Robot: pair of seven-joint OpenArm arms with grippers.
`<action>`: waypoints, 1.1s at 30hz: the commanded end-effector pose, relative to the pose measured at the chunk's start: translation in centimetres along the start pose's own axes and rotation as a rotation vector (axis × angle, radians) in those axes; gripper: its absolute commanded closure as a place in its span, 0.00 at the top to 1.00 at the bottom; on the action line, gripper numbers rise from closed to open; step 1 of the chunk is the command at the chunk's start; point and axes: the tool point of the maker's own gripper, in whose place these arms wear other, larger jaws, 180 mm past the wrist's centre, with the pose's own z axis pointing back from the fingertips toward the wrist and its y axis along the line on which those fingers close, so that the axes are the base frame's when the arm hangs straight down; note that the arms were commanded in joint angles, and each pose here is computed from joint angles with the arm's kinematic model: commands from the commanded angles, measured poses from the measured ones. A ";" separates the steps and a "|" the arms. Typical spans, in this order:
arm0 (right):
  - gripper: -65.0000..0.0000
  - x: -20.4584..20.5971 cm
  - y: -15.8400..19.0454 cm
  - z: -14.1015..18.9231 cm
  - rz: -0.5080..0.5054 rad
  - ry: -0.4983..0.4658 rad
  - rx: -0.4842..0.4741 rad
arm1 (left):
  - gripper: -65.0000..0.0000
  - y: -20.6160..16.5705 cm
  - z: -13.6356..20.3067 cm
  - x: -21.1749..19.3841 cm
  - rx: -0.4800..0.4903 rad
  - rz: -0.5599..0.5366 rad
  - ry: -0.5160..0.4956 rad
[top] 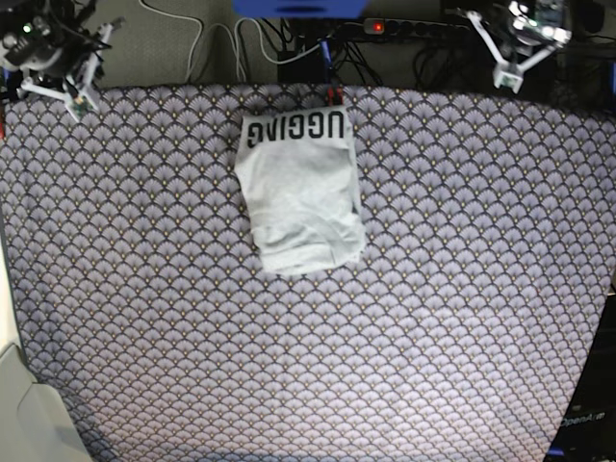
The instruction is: Fold the T-shirt properly
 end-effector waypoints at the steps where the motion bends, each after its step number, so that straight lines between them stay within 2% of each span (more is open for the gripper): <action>1: 0.00 -0.9 -0.4 0.3 -0.005 0.006 -0.004 | 0.00 0.0 -0.4 -0.7 0.007 -0.018 0.011; 7: 0.00 -9.0 1.0 -3.5 -0.184 0.122 0.093 | 0.00 -4.6 -5.2 -5.6 -0.101 -0.006 0.054; 12: 0.00 -14.8 2.2 -8.3 -0.288 0.217 0.100 | 0.00 -6.7 -8.5 -8.0 -0.153 0.023 0.079; 17: 0.00 -17.8 5.5 -13.4 -0.412 0.253 0.185 | 0.00 -9.6 -11.2 -9.6 -0.199 0.095 0.137; 21: 0.00 -17.5 7.6 -15.5 -0.505 0.202 0.235 | 0.00 -11.3 -12.8 -9.2 -0.220 0.156 0.068; 25: 0.00 -15.3 9.7 -16.9 -0.492 0.132 0.280 | 0.00 -11.2 -14.1 -9.5 -0.208 0.133 0.029; 27: 0.00 -14.2 11.7 -17.5 -0.477 0.125 0.324 | 0.00 -11.7 -14.6 -9.7 -0.193 0.149 0.054; 28: 0.00 -14.1 12.0 -17.8 -0.472 0.128 0.315 | 0.00 -11.5 -14.7 -10.1 -0.165 0.155 0.069; 30: 0.00 -14.0 12.7 -18.8 -0.458 0.139 0.242 | 0.00 -10.2 -15.1 -9.6 -0.078 0.147 0.066; 33: 0.00 -14.8 12.8 -19.8 -0.383 0.166 0.117 | 0.00 -9.1 -15.2 -8.8 0.030 0.144 0.040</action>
